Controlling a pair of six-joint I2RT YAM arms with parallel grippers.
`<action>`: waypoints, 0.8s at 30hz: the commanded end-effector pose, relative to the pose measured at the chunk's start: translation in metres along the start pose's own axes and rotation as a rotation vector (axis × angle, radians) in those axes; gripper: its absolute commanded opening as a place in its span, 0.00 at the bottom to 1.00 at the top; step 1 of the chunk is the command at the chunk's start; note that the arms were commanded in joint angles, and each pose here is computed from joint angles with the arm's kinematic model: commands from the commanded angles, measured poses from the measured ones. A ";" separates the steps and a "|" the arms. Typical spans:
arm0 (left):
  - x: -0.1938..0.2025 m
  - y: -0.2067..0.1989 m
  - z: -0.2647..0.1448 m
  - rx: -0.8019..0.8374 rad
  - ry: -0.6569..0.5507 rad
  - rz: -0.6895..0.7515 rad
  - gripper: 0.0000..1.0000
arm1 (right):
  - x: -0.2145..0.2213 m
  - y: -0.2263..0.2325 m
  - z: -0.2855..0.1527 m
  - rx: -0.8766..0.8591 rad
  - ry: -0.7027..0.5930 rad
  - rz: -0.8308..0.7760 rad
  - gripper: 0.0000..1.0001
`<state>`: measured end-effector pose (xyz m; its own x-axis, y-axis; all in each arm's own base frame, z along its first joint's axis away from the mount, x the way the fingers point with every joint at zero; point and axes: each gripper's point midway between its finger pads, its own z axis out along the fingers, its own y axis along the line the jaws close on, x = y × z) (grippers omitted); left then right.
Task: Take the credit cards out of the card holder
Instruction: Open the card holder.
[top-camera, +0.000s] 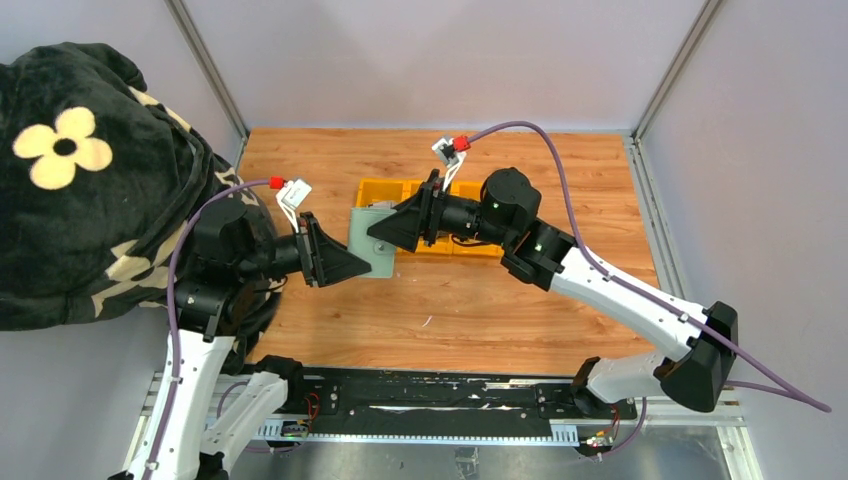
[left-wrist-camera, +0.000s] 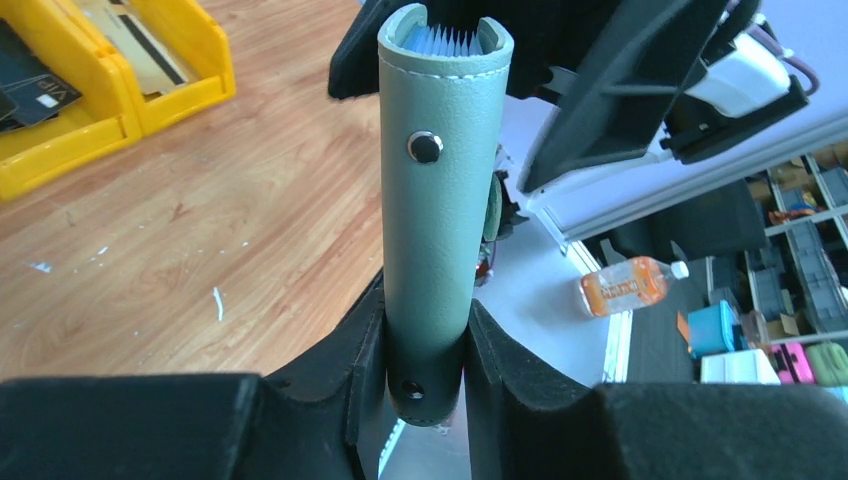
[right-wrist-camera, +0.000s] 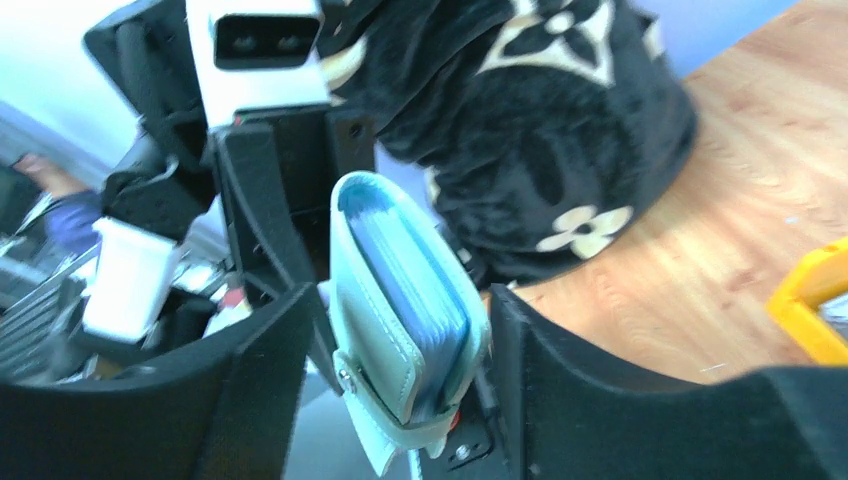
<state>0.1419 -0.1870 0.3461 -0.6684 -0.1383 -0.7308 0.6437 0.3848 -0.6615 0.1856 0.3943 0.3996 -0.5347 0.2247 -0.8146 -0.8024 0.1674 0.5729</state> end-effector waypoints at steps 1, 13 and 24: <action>-0.005 -0.035 -0.010 0.117 0.009 0.083 0.17 | 0.009 0.021 -0.008 -0.166 0.140 -0.021 0.72; 0.000 -0.048 -0.015 0.174 0.034 0.135 0.20 | -0.008 0.037 -0.018 -0.377 0.212 0.121 0.56; -0.002 -0.005 -0.004 0.001 0.008 0.088 0.93 | -0.014 0.034 -0.020 -0.327 0.177 0.078 0.02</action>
<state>0.1317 -0.1868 0.3600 -0.6040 -0.0896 -0.7919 0.7228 0.3569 -0.5917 0.1579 0.3861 0.4065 -0.6600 -0.0153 -0.7511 -0.7381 -0.1729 0.6521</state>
